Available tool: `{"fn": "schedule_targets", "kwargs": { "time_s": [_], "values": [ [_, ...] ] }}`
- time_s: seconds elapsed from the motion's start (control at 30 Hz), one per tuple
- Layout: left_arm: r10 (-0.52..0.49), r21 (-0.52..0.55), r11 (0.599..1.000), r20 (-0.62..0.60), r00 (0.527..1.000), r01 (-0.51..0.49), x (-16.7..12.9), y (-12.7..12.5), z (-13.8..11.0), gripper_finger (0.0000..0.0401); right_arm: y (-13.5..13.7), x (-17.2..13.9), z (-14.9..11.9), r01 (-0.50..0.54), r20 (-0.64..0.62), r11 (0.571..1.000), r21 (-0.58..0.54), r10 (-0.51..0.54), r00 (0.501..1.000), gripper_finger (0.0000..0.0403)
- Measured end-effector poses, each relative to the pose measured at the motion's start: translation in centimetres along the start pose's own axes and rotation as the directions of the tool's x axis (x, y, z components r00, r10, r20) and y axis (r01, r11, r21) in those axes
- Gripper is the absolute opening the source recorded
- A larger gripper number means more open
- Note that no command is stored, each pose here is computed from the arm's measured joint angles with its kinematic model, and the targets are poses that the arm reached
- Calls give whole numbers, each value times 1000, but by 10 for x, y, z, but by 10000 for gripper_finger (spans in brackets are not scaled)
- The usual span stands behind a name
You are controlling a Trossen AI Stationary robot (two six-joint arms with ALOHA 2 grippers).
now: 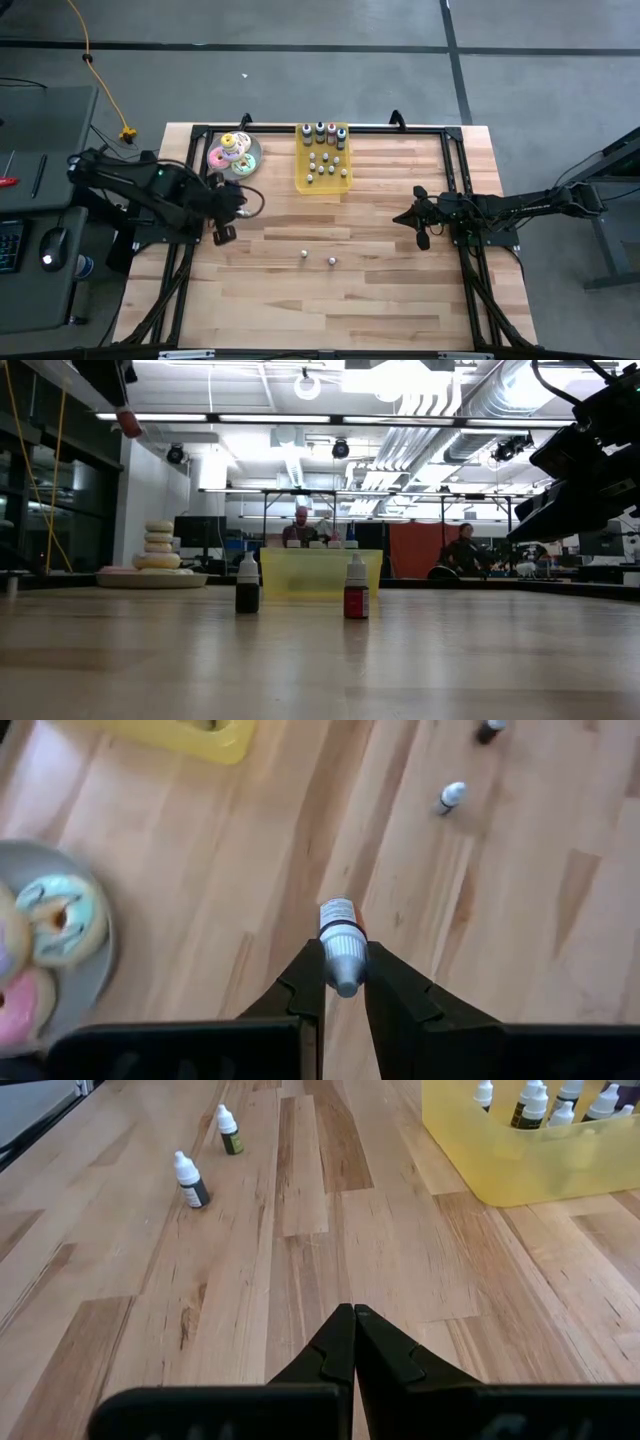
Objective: Pick & Place food coloring
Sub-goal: Put the small orange food coloring bottle into the yellow bin
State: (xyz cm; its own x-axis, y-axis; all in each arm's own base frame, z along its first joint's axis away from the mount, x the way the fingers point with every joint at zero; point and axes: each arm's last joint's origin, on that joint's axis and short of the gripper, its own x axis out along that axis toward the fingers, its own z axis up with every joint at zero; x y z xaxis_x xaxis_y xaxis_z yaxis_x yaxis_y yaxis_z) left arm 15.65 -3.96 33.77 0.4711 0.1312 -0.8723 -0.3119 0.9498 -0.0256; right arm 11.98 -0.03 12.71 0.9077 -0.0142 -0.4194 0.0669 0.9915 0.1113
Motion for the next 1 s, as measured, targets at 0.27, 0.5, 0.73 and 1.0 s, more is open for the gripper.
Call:
{"fn": "schedule_targets", "kwargs": {
  "time_s": [0.27, 0.5, 0.73, 1.0],
  "values": [
    [-142, 100, 985, 37, 989, 137, 21, 25, 9, 41, 0, 0, 0, 1, 0, 1000, 0, -1, 1000, 0],
    [-130, 118, 984, -7, 991, 130, 61, 45, 40, 42, 0, 0, 0, 0, 0, 1000, 0, 0, 1000, 0],
    [-92, 135, 985, -146, 985, 112, 109, 63, 70, 42, 0, 0, 0, 0, 0, 1000, 0, 0, 1000, 0],
    [6, 173, 985, -195, 981, 29, 123, 84, 124, 43, 0, 0, 0, 1, 0, 1000, 0, -1, 1000, 0]
  ]
}}
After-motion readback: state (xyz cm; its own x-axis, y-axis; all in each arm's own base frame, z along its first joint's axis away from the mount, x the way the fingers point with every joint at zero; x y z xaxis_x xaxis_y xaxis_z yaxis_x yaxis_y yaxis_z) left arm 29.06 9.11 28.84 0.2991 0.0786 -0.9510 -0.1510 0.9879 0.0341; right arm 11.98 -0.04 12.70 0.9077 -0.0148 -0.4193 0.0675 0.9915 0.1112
